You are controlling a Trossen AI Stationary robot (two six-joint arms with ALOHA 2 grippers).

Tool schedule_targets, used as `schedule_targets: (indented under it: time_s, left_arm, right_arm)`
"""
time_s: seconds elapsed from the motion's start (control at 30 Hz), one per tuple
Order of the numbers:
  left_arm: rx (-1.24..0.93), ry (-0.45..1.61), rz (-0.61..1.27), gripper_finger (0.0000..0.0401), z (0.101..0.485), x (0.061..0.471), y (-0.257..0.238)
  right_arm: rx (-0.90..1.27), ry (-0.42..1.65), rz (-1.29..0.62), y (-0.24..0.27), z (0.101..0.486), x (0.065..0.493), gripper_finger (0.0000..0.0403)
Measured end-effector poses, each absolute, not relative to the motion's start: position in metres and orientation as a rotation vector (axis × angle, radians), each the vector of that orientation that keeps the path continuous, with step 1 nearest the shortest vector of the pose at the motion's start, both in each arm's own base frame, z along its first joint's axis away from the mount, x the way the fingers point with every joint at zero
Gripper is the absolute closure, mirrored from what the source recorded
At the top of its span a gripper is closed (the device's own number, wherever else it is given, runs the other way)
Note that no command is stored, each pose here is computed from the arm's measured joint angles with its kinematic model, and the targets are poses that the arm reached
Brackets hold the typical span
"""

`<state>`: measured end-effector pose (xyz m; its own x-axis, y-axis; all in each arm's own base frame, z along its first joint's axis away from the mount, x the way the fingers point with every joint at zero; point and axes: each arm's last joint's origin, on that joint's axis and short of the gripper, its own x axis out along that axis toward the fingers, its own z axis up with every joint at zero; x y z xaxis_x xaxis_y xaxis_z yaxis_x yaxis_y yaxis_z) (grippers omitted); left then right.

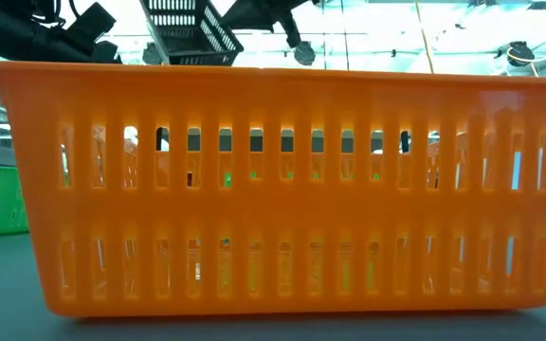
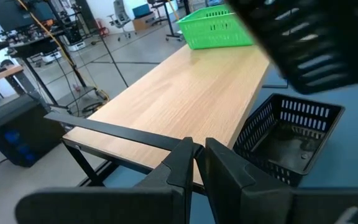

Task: Stack baskets on shelf by color
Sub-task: Put the top right black bin on the shelf

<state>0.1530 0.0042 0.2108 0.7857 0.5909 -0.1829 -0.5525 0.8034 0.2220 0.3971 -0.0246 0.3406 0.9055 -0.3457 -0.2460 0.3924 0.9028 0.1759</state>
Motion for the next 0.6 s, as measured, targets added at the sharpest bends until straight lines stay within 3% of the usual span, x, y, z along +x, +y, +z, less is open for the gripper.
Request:
schedule_targets:
  time_s: [0.4,0.6]
  left_arm:
    - [0.161,0.242,0.62,0.0354,0.212,0.153,0.004]
    - [0.161,0.242,0.62,0.0354,0.212,0.153,0.004]
  right_arm:
    - [0.148,0.081,-0.494,-0.047,0.409,0.391,0.0402]
    - [0.151,0.114,-0.53,-0.063,0.406,0.402,0.0402]
